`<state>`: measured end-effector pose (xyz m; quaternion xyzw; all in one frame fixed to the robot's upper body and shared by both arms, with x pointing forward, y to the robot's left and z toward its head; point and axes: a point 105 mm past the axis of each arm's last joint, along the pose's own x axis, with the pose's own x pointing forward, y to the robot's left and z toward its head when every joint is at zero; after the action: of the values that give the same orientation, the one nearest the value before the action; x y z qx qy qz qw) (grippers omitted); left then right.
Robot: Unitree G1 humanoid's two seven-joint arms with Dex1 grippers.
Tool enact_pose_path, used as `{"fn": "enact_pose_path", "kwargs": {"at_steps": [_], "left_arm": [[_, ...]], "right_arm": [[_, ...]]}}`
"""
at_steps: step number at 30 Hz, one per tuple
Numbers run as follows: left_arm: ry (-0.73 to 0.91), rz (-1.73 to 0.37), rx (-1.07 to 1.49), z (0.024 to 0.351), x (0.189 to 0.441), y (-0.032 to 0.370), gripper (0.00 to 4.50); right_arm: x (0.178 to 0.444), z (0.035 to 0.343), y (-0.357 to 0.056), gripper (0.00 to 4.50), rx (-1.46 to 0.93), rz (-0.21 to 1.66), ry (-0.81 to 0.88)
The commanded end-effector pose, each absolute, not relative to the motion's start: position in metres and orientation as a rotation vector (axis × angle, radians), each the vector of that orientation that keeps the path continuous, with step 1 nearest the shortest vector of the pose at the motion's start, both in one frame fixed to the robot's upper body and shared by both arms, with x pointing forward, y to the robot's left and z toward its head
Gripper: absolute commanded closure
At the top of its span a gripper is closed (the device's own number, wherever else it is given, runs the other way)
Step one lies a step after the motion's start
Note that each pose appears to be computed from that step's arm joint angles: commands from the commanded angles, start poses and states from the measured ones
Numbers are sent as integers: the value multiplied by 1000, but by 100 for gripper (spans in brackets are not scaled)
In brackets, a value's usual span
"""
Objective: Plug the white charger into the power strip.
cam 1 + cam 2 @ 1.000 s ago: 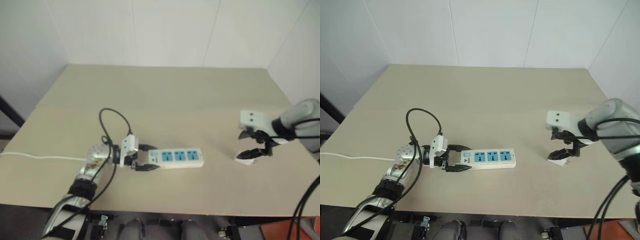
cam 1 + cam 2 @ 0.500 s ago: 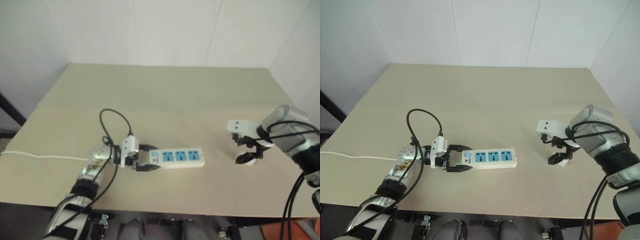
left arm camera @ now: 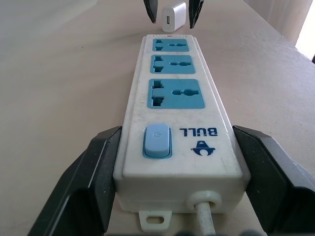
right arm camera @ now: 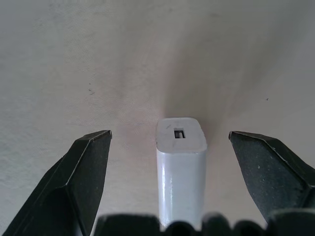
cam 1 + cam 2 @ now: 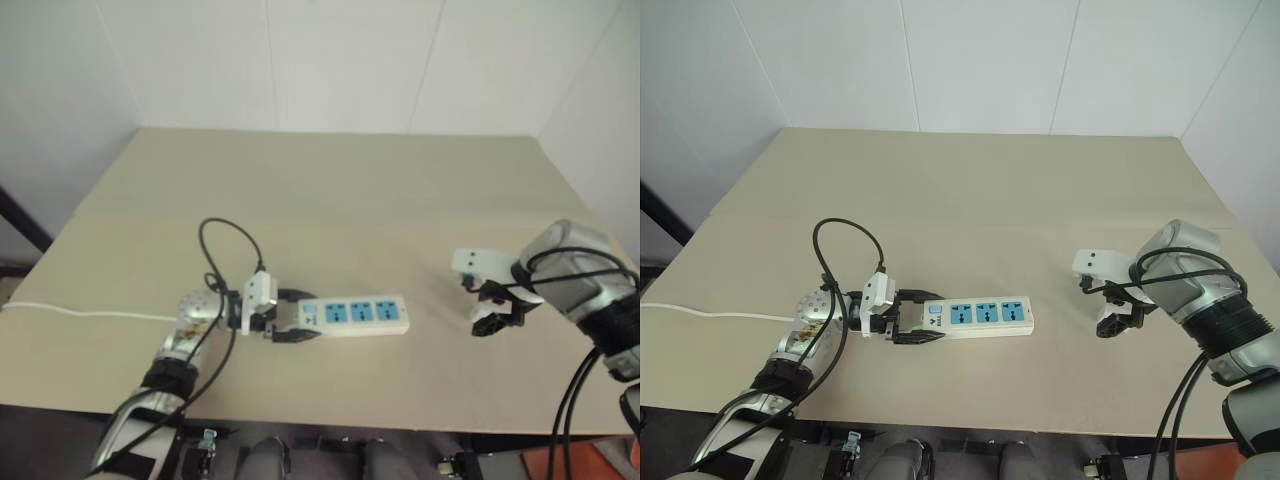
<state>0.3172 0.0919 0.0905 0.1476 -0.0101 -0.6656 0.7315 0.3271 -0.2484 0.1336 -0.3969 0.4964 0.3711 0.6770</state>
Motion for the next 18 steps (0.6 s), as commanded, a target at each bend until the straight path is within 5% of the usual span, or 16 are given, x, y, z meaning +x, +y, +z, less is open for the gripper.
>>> {"fn": "enact_pose_path", "kwargs": {"at_steps": [1, 10, 18], "left_arm": [[11, -1493, 345, 81, 313, 86, 126], [16, -1483, 349, 80, 312, 89, 126], [20, -1486, 351, 80, 311, 89, 126]], "right_arm": [[331, 140, -246, 39, -872, 804, 1080], [332, 135, -250, 338, -883, 783, 1099], [332, 143, -245, 339, -912, 808, 1060]]}}
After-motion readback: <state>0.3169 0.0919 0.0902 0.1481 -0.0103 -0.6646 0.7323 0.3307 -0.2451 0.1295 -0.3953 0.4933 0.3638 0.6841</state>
